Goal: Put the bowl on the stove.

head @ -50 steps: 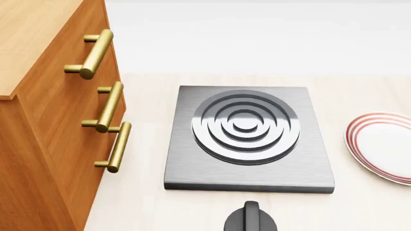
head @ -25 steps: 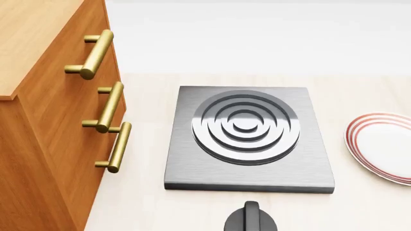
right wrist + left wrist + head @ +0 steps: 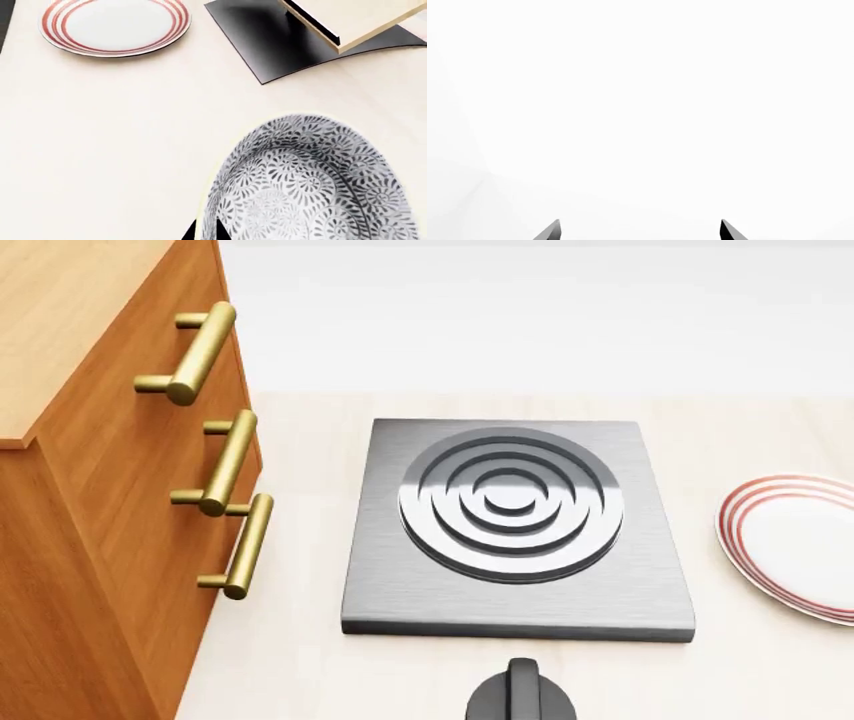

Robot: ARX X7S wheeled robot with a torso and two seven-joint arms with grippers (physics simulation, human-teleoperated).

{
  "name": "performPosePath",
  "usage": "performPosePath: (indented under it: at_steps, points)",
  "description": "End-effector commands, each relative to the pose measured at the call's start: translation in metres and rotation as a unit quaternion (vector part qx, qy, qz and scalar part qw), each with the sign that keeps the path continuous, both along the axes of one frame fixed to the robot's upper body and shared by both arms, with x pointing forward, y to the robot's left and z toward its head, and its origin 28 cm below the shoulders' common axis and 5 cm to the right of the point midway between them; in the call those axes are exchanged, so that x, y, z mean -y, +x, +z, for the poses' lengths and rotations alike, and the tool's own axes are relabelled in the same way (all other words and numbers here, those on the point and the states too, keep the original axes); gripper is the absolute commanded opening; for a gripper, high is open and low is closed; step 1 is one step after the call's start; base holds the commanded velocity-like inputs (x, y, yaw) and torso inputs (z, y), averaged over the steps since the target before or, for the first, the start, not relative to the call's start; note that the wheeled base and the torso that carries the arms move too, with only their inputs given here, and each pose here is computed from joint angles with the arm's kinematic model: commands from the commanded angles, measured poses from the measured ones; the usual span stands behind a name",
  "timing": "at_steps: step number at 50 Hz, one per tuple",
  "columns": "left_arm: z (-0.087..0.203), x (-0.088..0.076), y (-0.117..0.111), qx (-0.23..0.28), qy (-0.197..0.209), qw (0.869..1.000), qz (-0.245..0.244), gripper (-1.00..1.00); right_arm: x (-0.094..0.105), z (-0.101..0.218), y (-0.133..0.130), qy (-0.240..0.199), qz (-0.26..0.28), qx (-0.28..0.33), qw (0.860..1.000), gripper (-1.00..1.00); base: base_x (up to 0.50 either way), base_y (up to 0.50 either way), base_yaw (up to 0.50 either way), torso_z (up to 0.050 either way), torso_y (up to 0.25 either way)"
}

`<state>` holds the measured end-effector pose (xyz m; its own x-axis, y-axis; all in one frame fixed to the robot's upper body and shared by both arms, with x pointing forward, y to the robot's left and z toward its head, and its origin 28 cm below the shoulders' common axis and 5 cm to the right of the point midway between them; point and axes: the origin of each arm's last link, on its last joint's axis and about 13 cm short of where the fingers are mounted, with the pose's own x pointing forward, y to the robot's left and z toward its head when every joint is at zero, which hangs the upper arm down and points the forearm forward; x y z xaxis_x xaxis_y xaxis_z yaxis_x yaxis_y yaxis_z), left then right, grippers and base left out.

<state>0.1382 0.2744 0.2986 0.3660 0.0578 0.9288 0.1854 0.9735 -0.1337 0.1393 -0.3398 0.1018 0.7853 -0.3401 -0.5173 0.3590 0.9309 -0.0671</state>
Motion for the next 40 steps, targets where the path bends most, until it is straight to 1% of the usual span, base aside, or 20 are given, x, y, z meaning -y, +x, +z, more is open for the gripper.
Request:
performPosePath:
  at_steps: [1, 3, 4, 7, 9, 13, 15, 16, 21, 23, 24, 29, 30, 36, 37, 39, 40]
  points:
    - [0.001, -0.003, -0.001, 0.014, -0.001, 1.000, 0.014, 1.00, 0.007, 0.042, -0.016, -0.015, 0.044, 0.049, 0.998, -1.00, 0.00, 0.00, 0.00, 0.000, 0.000]
    - [0.002, -0.003, -0.001, 0.014, -0.001, 1.000, 0.014, 1.00, 0.008, 0.051, -0.016, -0.022, 0.051, 0.051, 0.997, -1.00, 0.00, 0.00, 0.00, 0.000, 0.000]
    - [0.002, -0.003, -0.001, 0.015, -0.002, 1.000, 0.014, 1.00, 0.009, 0.060, -0.014, -0.030, 0.058, 0.059, 0.996, -1.00, 0.00, 0.00, 0.00, 0.000, 0.000]
    - [0.002, -0.003, -0.001, 0.015, -0.002, 1.000, 0.015, 1.00, 0.009, 0.071, -0.012, -0.042, 0.073, 0.065, 0.994, -1.00, 0.00, 0.00, 0.00, 0.000, 0.000]
    - [0.002, -0.003, -0.001, 0.015, -0.003, 1.000, 0.015, 1.00, 0.006, 0.090, -0.005, -0.054, 0.098, 0.084, 0.990, -1.00, 0.00, 0.00, 0.00, 0.000, 0.000]
    - [0.002, -0.004, -0.001, 0.015, -0.004, 1.000, 0.015, 1.00, 0.001, 0.106, 0.004, -0.070, 0.128, 0.092, 0.985, -1.00, 0.00, 0.00, 0.00, 0.000, 0.000]
    - [0.002, -0.004, -0.001, 0.015, -0.005, 1.000, 0.015, 1.00, -0.003, 0.119, 0.014, -0.079, 0.149, 0.108, 0.980, -1.00, 0.00, 0.00, 0.00, 0.000, 0.000]
    - [0.002, -0.004, -0.001, 0.015, -0.005, 1.000, 0.015, 1.00, -0.006, 0.126, 0.019, -0.073, 0.162, 0.117, 0.977, -1.00, 0.00, 0.00, 0.00, 0.000, 0.000]
    - [0.002, -0.005, -0.001, 0.014, -0.006, 1.000, 0.016, 1.00, -0.015, 0.143, 0.037, -0.081, 0.191, 0.127, 0.970, -1.00, 0.00, 0.00, 0.00, 0.000, 0.000]
    - [0.002, -0.005, -0.001, 0.015, -0.007, 1.000, 0.016, 1.00, -0.018, 0.149, 0.047, -0.091, 0.203, 0.129, 0.966, -1.00, 0.00, 0.00, 0.00, 0.000, 0.000]
    - [0.002, -0.005, -0.001, 0.015, -0.006, 1.000, 0.016, 1.00, -0.023, 0.153, 0.053, -0.091, 0.227, 0.133, 0.961, -1.00, 0.00, 0.00, 0.00, 0.000, 0.000]
    - [0.002, -0.005, -0.001, 0.015, -0.006, 1.000, 0.016, 1.00, -0.034, 0.166, 0.074, -0.094, 0.264, 0.141, 0.950, -1.00, 0.00, 0.00, 0.00, 0.000, 0.000]
    - [0.002, -0.005, -0.001, 0.015, -0.007, 1.000, 0.017, 1.00, -0.039, 0.170, 0.081, -0.093, 0.280, 0.143, 0.945, -1.00, 0.00, 0.00, 0.00, 0.000, 0.000]
    - [0.002, -0.005, -0.001, 0.015, -0.006, 1.000, 0.016, 1.00, -0.050, 0.186, 0.110, -0.107, 0.308, 0.143, 0.935, -1.00, 0.00, 0.00, 0.00, 0.000, 0.000]
    - [0.002, -0.005, -0.001, 0.015, -0.007, 1.000, 0.016, 1.00, -0.051, 0.189, 0.115, -0.109, 0.307, 0.143, 0.934, -1.00, 0.00, 0.00, 0.00, 0.000, 0.000]
    - [0.002, -0.005, -0.001, 0.015, -0.006, 1.000, 0.015, 1.00, -0.057, 0.197, 0.126, -0.115, 0.324, 0.145, 0.928, -1.00, 0.00, 0.00, 0.00, 0.000, 0.000]
    - [0.002, -0.005, -0.001, 0.015, -0.006, 1.000, 0.015, 1.00, -0.058, 0.199, 0.129, -0.113, 0.326, 0.147, 0.927, -1.00, 0.00, 0.00, 0.00, 0.000, 0.000]
